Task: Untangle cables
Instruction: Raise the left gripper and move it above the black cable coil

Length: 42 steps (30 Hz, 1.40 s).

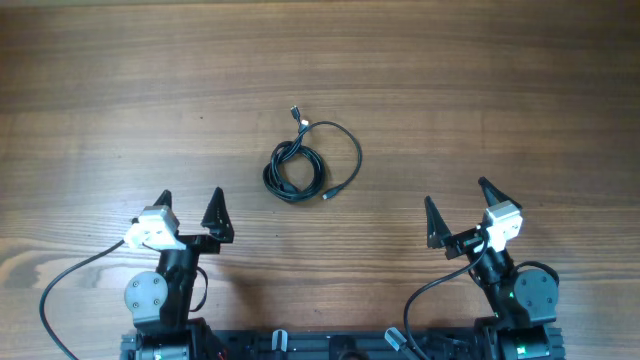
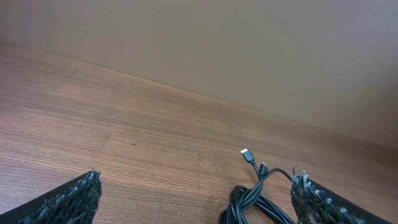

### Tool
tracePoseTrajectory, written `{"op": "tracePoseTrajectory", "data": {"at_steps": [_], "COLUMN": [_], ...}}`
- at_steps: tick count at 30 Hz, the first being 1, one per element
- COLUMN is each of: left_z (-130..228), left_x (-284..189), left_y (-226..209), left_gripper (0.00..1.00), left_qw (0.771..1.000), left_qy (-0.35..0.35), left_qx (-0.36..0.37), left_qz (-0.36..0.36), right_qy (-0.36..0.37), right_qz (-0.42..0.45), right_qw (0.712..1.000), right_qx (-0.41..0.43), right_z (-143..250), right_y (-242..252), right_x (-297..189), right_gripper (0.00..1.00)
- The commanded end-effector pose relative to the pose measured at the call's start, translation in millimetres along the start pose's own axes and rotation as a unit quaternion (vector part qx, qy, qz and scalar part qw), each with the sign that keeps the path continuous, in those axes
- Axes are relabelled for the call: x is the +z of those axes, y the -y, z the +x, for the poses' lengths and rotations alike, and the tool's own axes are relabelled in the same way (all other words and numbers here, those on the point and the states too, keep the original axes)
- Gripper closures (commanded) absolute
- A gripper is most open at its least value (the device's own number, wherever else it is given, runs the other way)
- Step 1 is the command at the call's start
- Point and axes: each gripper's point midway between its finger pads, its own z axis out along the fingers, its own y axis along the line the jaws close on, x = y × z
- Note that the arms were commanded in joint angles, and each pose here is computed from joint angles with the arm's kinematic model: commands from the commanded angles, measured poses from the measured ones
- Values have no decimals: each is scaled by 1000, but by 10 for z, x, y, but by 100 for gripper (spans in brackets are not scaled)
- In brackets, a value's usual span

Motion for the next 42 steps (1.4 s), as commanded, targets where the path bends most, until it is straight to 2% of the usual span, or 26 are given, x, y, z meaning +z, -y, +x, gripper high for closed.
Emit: {"op": "tracePoseTrajectory", "data": {"at_steps": [1,4,8,16,20,25,35,42], "left_z": [101,155,12,-150,-178,-225,-352,-613], "left_x": [10,27,67,304,427,534,616,703], "left_y": [118,163,241,470,460,451,473,536], "left_gripper": [0,0,0,0,0,0,0,0], "left_qw": [999,998,996,982,973,968,947,938], "left_qy": [-22,-48,-68,-160,-207,-232,-312,-338], "left_qx": [-3,-9,-9,-34,-52,-61,-39,-42], "left_qz": [36,48,54,97,85,76,66,61], "right_qy": [4,4,4,4,4,4,4,4], "right_qz": [5,5,5,5,5,4,4,5], "right_qw": [1000,1000,1000,1000,1000,1000,1000,1000], "right_qx": [-7,-7,-7,-8,-7,-7,-8,-8], "right_z": [-11,-11,-11,-10,-11,-11,-10,-11], "right_y": [15,15,15,15,15,14,14,15], "right_x": [-4,-4,-4,-4,-4,-4,-4,-4], "right_gripper": [0,0,0,0,0,0,0,0]}}
